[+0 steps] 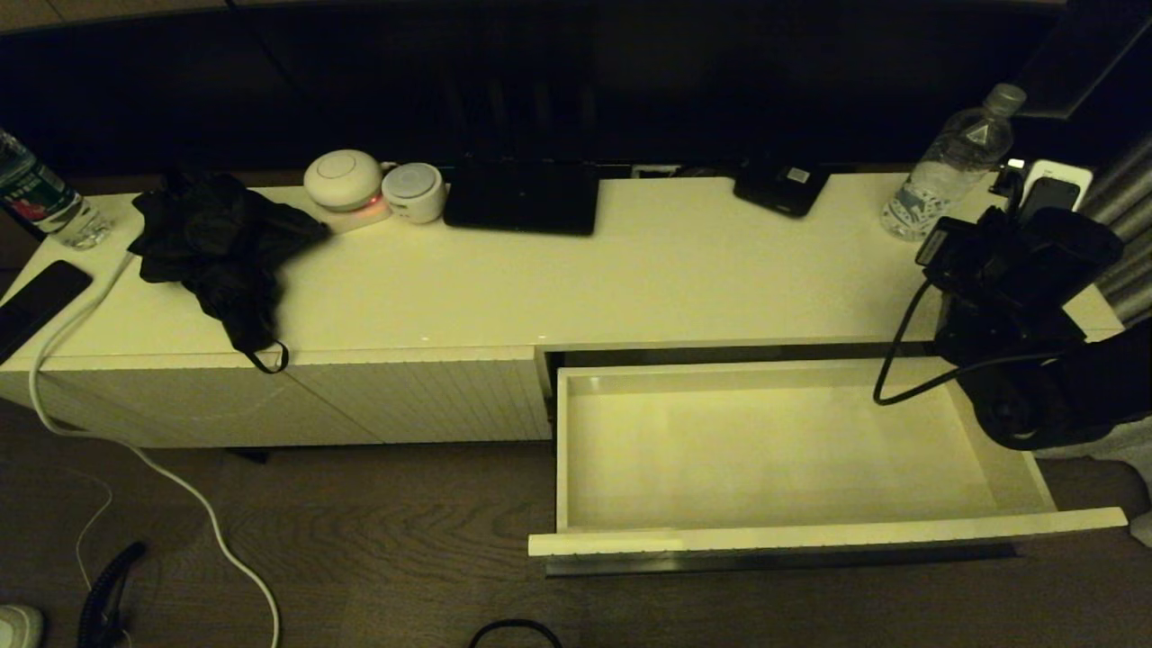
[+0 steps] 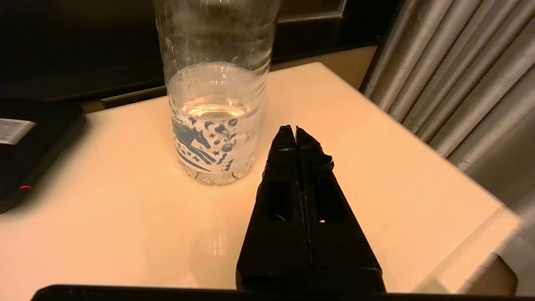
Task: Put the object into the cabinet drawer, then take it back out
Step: Put the mineral water in the drawer
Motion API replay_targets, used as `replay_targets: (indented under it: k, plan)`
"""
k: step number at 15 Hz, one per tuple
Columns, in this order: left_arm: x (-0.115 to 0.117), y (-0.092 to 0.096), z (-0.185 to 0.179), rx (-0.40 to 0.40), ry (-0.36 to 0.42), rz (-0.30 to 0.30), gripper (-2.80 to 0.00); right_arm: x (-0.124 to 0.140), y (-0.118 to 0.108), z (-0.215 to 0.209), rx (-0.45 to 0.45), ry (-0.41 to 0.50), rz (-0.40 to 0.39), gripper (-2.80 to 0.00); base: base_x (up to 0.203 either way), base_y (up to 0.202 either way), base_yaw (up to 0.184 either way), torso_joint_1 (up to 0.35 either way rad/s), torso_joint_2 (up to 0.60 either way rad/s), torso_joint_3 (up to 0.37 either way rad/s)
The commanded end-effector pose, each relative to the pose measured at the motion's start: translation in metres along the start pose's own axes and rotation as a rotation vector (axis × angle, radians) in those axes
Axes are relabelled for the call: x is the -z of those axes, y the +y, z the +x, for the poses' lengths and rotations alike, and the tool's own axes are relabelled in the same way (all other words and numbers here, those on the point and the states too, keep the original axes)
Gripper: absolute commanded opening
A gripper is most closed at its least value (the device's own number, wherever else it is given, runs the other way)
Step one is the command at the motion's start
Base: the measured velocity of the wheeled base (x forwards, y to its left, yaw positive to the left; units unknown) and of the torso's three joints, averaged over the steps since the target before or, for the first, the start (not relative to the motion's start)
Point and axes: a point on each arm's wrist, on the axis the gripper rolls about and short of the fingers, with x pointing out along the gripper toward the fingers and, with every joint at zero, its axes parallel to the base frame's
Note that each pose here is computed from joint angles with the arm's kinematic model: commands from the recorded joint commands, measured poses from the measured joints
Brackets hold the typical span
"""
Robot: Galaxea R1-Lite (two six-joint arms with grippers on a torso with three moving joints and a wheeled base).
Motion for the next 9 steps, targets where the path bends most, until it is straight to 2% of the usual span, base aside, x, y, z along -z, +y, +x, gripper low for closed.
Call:
replay_targets:
  k: [1,6,9]
  plan:
    - [0.000,0.000,0.000,-0.001,-0.001,0.000,-2.80,-0.031,-0.010,-0.003,-0.011,-0.051,0.027,0.00,0.000,0.000,0.000,0.000,0.00,0.000]
    - [0.000,0.000,0.000,-0.001,-0.002,0.000,-2.80,-0.039,-0.026,0.016,-0.030,-0.086,0.004,0.00,0.000,0.000,0.000,0.000,0.00,0.000]
    - [0.000,0.000,0.000,-0.001,-0.002,0.000,-2.80,-0.038,-0.026,0.021,-0.031,-0.098,-0.006,0.00,0.000,0.000,0.000,0.000,0.00,0.000]
